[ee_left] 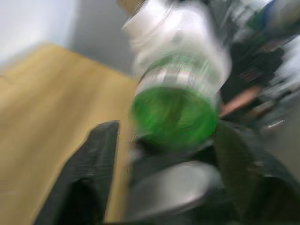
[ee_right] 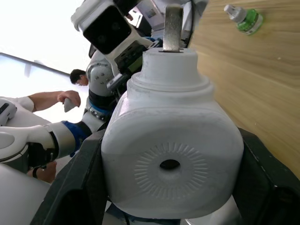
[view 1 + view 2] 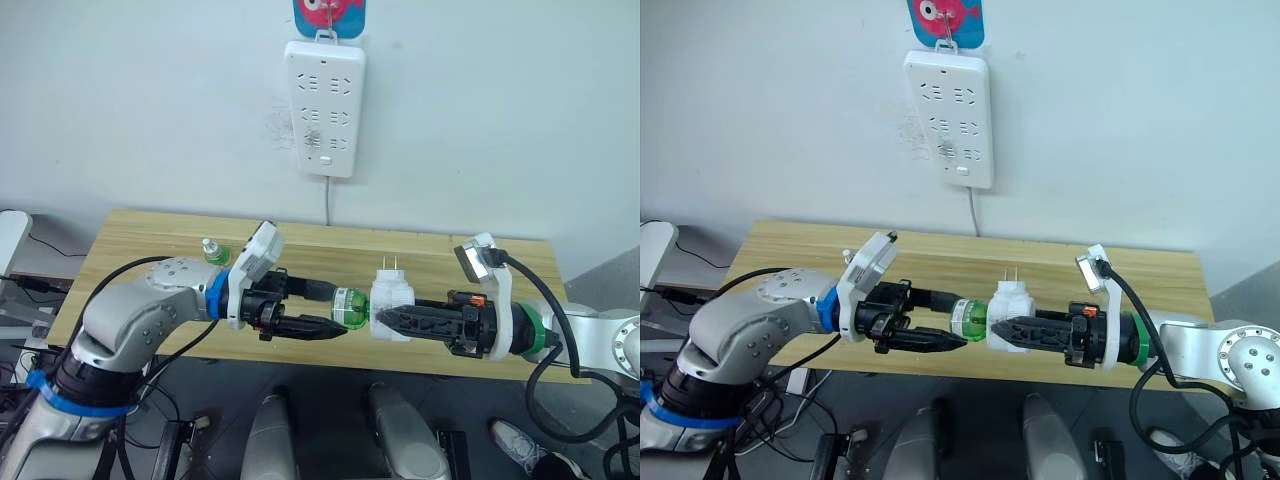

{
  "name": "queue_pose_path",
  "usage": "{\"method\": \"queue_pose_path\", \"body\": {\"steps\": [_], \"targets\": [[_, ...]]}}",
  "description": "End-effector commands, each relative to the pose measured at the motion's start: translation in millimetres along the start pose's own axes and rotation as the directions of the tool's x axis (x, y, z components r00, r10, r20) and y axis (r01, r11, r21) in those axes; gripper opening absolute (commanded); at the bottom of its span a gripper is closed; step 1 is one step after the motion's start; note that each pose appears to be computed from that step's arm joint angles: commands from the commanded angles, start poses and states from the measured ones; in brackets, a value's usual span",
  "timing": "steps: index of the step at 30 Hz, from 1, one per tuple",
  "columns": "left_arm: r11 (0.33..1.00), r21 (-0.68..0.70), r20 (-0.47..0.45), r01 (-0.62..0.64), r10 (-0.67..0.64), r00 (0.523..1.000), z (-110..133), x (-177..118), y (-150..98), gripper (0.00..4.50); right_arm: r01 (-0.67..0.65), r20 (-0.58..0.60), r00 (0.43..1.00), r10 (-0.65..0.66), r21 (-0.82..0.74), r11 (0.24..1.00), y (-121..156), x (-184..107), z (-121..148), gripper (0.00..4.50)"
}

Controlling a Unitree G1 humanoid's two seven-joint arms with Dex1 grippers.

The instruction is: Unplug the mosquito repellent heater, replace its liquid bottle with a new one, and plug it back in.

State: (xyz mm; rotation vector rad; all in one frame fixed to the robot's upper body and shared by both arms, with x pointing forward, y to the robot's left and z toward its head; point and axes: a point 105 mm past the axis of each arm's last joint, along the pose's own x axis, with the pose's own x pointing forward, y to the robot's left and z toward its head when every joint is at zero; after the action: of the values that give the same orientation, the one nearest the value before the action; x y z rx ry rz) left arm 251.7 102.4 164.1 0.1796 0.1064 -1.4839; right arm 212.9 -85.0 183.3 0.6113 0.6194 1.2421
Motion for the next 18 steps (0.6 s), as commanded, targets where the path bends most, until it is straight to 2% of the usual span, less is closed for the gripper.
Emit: {"method": "queue_pose_path", "body": {"steps": [1, 5, 8, 16, 18], "targets": [[0.961, 0.273, 0.067, -0.030, 0.012, 0.998, 1.2, -7.2, -12.1, 4.46, -0.042, -0.005, 0.999, 0.042, -0.016, 0.999, 10.0, 1.1, -0.4, 3.01], [0.870, 0.472, 0.178, -0.144, 0.066, 0.982, 1.8, -10.6, -21.9, 4.50, -0.042, -0.001, 0.999, 0.042, -0.017, 0.999, 9.5, 2.4, 0.1, 3.01], [0.823, 0.535, 0.234, -0.190, 0.071, 0.970, 7.8, -4.9, -26.6, 4.50, -0.043, 0.000, 0.999, 0.043, -0.018, 0.999, 9.4, 3.1, 0.3, 3.01], [0.798, 0.569, 0.283, -0.200, 0.038, 0.958, 15.9, 12.0, -24.9, 4.50, -0.047, -0.005, 0.999, 0.047, -0.023, 0.999, 10.1, 4.2, 1.7, 3.01], [0.811, 0.557, 0.280, -0.181, 0.021, 0.960, 14.3, 14.5, -27.9, 4.11, -0.047, -0.006, 0.999, 0.047, -0.025, 0.999, 10.4, 4.3, 2.0, 3.01]]}}
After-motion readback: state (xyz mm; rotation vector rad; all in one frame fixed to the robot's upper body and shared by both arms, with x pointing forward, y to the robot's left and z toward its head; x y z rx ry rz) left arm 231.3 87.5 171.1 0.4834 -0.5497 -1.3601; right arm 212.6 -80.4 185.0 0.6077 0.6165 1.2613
